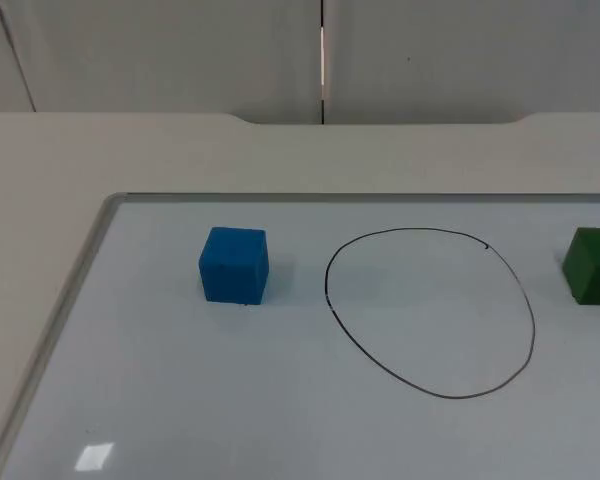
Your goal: Push the two cubes into the marked area.
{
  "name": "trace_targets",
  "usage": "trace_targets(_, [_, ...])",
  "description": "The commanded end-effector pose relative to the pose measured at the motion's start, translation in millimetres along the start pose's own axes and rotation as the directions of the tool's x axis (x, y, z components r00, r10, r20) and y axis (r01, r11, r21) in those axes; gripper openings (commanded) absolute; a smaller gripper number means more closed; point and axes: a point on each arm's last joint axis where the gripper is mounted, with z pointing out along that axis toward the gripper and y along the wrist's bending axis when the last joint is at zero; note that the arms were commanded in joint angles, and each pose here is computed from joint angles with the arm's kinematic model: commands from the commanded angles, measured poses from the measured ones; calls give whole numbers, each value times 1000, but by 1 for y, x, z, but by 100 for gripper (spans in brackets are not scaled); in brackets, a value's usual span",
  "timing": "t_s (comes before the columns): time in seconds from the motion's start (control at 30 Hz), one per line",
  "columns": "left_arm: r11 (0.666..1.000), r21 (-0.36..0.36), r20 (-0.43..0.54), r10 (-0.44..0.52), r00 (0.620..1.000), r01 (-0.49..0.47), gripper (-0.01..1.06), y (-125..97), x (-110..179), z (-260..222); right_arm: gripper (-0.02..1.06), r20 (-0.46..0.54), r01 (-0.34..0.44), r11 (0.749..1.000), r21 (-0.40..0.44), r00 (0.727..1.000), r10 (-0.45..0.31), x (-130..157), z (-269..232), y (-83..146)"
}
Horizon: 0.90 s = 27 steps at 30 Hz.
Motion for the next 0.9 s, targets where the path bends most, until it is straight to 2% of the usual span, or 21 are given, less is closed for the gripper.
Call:
trace_targets(0.0, [1000, -4, 11, -1, 1000, 1, 103, 0, 0, 1, 105, 7, -3, 1000, 7, 1000, 3, 0, 0, 0])
trace_targets(0.1, [1000, 3, 13, -6, 1000, 5, 99, -1, 0, 0, 105, 7, -3, 1000, 7, 1000, 3, 0, 0, 0])
trace_targets(0.27, [999, 27, -7, -19, 1000, 20, 78, -3, -12, 3, 105, 7, -3, 1000, 7, 1000, 3, 0, 0, 0])
trace_targets(0.47, [999, 36, -47, -29, 998, 30, 76, -4, -30, 19, 105, 7, -3, 1000, 7, 1000, 3, 0, 0, 0])
trace_targets(0.7, [995, 72, -28, -63, 998, 65, 72, -8, -47, 37, 105, 7, -3, 1000, 7, 1000, 3, 0, 0, 0])
trace_targets(0.83, [996, 72, -31, -45, 999, 47, 46, -8, -57, 52, 105, 7, -3, 1000, 7, 1000, 3, 0, 0, 0])
trace_targets(0.87, [996, 72, -31, -45, 999, 47, 46, -8, -57, 52, 105, 7, -3, 1000, 7, 1000, 3, 0, 0, 0])
